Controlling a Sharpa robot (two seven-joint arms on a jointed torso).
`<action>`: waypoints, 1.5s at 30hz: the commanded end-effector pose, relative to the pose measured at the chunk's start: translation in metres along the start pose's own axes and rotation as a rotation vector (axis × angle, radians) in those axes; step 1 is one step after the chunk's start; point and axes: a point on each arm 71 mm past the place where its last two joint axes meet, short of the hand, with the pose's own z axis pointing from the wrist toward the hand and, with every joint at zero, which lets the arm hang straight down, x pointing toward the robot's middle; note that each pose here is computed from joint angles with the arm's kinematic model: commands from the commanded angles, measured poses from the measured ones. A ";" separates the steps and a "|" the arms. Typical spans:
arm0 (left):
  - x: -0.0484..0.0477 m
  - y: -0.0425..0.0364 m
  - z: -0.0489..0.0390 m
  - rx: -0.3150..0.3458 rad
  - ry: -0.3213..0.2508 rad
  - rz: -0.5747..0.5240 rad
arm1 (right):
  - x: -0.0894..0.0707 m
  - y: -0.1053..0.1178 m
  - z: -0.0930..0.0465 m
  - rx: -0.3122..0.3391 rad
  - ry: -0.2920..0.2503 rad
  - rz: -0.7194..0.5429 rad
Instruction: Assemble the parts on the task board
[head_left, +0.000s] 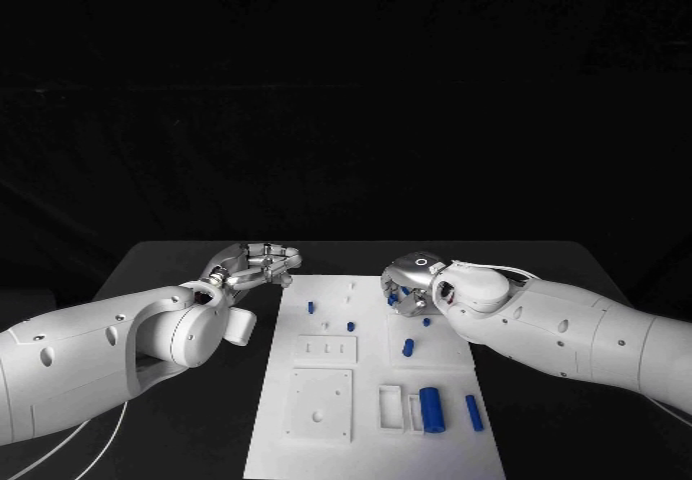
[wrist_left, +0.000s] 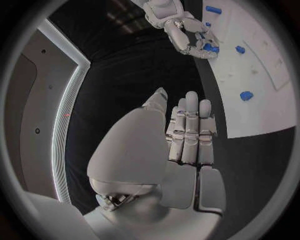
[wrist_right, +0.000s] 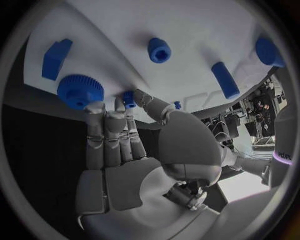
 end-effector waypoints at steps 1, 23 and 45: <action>0.0027 -0.0020 0.0009 0.007 0.018 -0.001 | 0.002 0.003 -0.001 0.026 -0.024 -0.027; 0.0041 -0.0019 0.0028 0.006 0.016 0.001 | -0.021 0.039 0.013 0.009 -0.215 -0.059; 0.0096 -0.0056 0.0057 0.012 0.027 0.002 | -0.032 0.060 0.029 -0.004 -0.316 -0.171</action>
